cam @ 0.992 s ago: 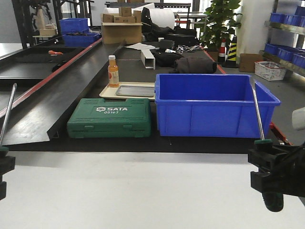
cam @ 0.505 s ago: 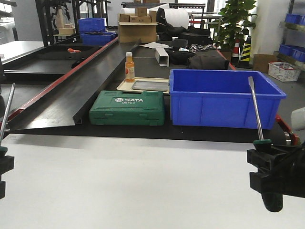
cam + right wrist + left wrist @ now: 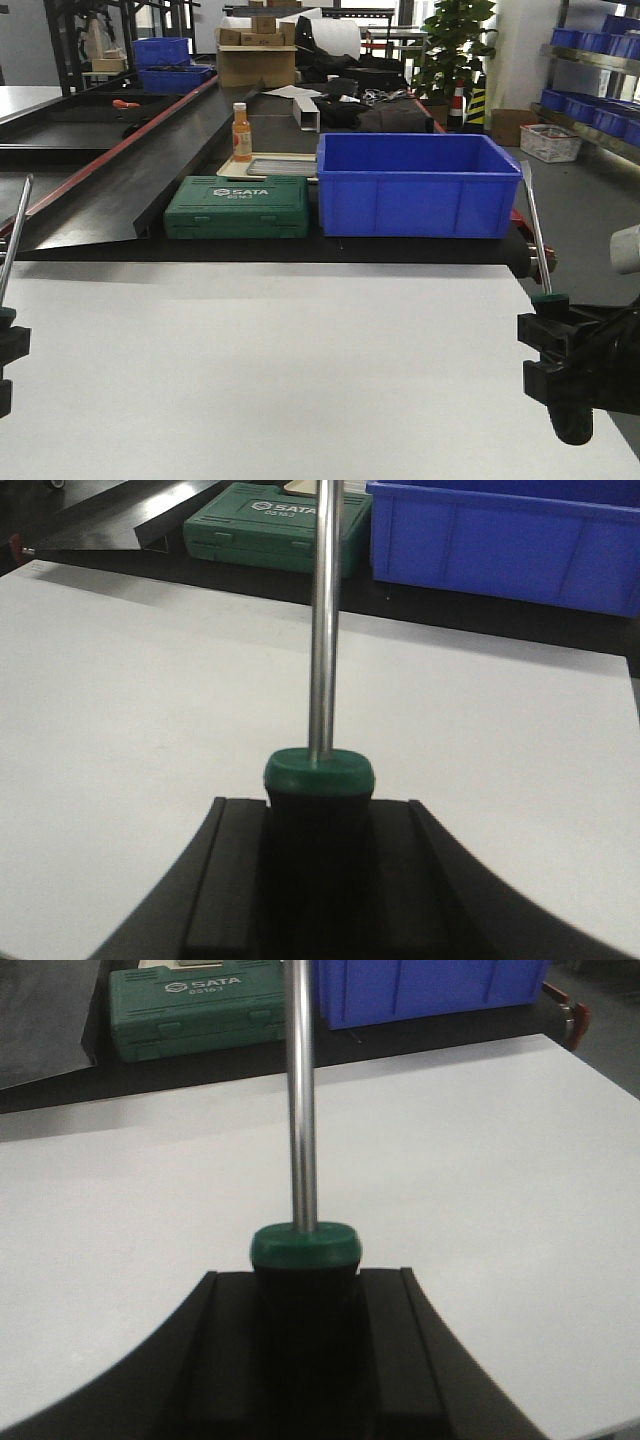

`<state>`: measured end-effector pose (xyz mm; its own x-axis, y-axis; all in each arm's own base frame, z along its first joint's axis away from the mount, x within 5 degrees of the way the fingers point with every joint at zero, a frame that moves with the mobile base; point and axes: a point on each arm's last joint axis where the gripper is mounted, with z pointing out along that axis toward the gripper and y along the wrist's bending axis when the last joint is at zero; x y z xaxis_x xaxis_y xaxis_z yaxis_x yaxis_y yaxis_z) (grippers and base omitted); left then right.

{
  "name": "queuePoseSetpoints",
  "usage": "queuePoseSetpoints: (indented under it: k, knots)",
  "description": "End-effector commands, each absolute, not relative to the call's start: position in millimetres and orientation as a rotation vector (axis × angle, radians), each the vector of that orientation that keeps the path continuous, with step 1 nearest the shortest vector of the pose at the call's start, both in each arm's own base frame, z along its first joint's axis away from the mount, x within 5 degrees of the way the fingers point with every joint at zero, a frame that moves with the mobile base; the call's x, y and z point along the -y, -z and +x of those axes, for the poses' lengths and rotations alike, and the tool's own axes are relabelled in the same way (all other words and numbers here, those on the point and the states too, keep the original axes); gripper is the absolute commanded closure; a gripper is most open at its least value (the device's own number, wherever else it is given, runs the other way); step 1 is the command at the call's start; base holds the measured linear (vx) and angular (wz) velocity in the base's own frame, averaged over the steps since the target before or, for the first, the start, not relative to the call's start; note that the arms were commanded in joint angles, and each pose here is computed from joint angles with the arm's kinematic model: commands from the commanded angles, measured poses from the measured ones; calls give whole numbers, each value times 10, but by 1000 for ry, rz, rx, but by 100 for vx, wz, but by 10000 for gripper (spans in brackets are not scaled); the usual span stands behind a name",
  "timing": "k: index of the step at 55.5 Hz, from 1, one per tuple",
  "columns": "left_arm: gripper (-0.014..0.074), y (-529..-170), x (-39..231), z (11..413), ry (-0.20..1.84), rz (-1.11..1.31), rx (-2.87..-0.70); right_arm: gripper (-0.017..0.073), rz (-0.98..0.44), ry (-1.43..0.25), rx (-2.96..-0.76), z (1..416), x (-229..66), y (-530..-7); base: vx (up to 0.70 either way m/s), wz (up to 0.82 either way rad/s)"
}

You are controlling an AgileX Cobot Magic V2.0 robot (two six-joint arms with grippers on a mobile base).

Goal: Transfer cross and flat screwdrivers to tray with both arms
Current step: 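Back the base away from the table holding both screwdrivers, then turn the base and drive past the shelves of blue bins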

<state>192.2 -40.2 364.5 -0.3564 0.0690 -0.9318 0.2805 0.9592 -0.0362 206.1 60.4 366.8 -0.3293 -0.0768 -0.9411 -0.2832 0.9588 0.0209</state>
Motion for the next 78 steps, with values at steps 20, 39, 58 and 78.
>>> queuePoseSetpoints:
  k: [20, 39, 58, 78]
  knots:
    - [594, -3820, 393, 1927, 230, 205, -1823, 567, -246, -214, -1771, 2044, -590, -3880, -24, -42]
    - [594, -3820, 393, 1927, 230, 205, -1823, 567, -246, -214, -1772, 2044, -590, -3879, -19, -67]
    - [594, -3820, 393, 1927, 230, 205, -1823, 567, -246, -214, -1772, 2044, -590, -3879, -12, -62]
    - [594, -3820, 393, 1927, 230, 205, -1823, 567, -246, -214, -1772, 2044, -590, -3879, 0, -44]
